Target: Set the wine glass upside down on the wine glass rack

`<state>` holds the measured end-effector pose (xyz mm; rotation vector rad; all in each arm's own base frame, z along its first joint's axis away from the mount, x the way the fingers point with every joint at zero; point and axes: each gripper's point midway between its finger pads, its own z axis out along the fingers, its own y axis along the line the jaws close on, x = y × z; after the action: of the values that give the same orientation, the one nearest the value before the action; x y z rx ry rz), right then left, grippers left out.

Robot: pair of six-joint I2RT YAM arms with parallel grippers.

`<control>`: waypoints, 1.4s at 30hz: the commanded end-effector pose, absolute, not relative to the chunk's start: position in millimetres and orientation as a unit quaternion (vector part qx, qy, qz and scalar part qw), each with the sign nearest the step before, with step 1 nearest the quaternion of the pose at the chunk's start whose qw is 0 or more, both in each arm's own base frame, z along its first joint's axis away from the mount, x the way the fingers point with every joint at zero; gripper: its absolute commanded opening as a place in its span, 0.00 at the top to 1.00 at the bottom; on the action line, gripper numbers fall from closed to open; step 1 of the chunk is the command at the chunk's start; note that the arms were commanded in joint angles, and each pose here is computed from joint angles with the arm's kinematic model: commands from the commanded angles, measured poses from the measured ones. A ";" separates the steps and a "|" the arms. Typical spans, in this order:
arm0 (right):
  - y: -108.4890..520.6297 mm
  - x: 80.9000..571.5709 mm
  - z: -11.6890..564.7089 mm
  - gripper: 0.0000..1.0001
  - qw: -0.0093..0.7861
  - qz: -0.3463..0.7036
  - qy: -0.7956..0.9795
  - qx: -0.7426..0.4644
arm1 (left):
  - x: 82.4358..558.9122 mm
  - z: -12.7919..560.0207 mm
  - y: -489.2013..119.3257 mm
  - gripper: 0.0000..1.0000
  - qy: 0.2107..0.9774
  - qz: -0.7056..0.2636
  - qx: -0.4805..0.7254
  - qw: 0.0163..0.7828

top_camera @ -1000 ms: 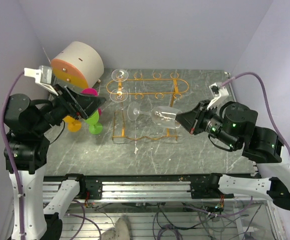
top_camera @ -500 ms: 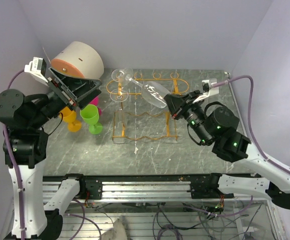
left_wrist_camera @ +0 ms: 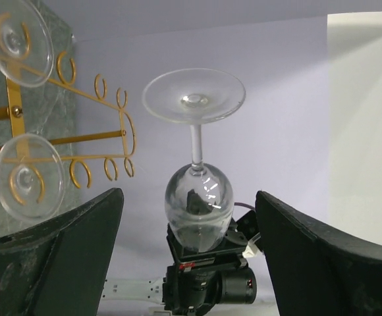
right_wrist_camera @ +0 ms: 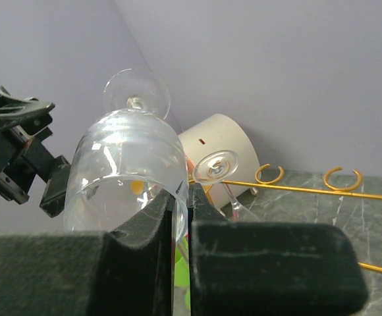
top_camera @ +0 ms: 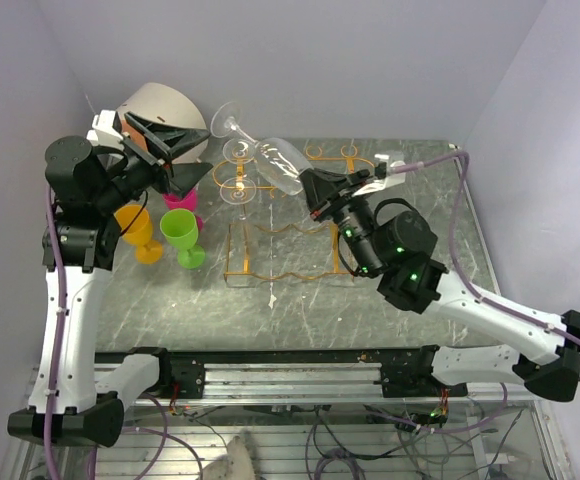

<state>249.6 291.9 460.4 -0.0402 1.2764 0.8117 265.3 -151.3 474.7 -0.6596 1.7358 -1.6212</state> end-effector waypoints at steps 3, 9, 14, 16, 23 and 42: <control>299.3 254.0 500.6 1.00 0.749 0.397 0.531 0.010 | 274.3 498.9 -158.7 0.10 0.641 -0.626 -0.214 0.389; 317.8 261.1 496.3 1.00 0.746 0.403 0.530 0.006 | 283.9 491.1 -162.6 0.11 0.650 -0.606 -0.195 0.415; 327.3 262.2 497.8 1.00 0.741 0.418 0.526 0.007 | 295.5 479.1 -165.4 0.16 0.661 -0.592 -0.194 0.419; 330.7 263.0 497.3 1.00 0.738 0.421 0.527 0.007 | 301.4 474.8 -166.3 0.18 0.663 -0.589 -0.195 0.419; 338.9 267.2 491.7 1.00 0.731 0.426 0.533 0.017 | 316.7 469.3 -169.5 0.32 0.654 -0.596 -0.196 0.423; 353.5 269.0 477.7 1.00 0.734 0.399 0.547 0.048 | 324.9 492.4 -169.4 0.55 0.628 -0.612 -0.185 0.444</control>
<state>272.0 359.9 446.9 0.0178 1.2856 0.8368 330.2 -169.3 468.5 -0.5150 1.6367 -1.5014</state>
